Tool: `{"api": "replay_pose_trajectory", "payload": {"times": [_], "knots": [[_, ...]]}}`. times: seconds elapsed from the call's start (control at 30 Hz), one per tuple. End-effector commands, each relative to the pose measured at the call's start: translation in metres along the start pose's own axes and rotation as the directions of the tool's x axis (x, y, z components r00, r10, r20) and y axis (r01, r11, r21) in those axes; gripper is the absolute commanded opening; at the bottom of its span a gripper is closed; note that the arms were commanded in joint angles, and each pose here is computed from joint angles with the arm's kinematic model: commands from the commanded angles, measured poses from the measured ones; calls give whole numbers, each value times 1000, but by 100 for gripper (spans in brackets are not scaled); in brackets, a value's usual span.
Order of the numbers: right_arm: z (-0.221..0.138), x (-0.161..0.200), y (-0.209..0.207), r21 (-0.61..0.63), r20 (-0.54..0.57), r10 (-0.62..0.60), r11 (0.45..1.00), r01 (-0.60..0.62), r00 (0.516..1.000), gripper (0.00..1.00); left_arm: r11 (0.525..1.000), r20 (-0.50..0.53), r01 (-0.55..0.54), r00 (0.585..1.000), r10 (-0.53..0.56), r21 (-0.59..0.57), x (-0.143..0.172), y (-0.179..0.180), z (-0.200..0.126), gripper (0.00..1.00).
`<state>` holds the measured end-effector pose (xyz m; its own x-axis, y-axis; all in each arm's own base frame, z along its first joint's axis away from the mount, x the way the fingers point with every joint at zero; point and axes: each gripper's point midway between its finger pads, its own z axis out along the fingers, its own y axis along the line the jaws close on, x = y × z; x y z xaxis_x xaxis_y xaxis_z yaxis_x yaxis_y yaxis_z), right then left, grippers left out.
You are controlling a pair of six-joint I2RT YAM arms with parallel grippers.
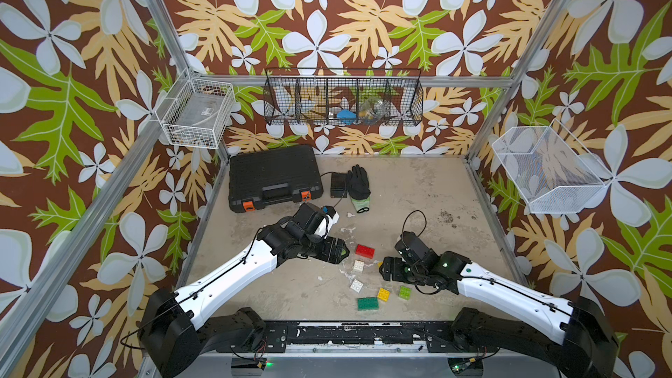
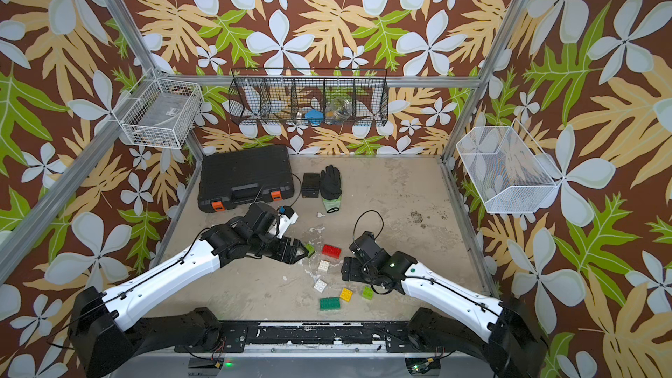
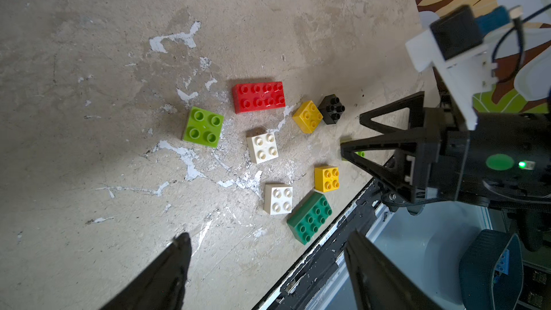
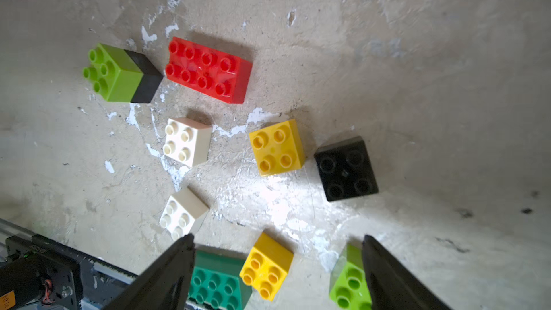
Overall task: Assemble a giraffe with lego
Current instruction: Pick up the lego brick from the center of the board.
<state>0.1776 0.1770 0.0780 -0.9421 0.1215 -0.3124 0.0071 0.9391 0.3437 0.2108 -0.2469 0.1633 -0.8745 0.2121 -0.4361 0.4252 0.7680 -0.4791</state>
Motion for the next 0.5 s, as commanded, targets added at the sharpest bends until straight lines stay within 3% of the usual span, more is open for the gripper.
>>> {"api": "replay_pose_trajectory", "payload": {"times": [0.0, 0.43, 0.47], "knots": [[-7, 17, -35, 129, -32, 19, 992, -15, 999, 91, 1000, 12, 2, 1000, -2, 1, -4, 0, 2, 84], [19, 43, -59, 203, -110, 75, 978, -52, 991, 88, 1000, 18, -17, 1000, 17, 17, -10, -3, 8, 84], [21, 45, -59, 203, -116, 77, 978, -52, 990, 85, 1000, 19, -20, 1000, 20, 14, -10, -3, 8, 84]]}}
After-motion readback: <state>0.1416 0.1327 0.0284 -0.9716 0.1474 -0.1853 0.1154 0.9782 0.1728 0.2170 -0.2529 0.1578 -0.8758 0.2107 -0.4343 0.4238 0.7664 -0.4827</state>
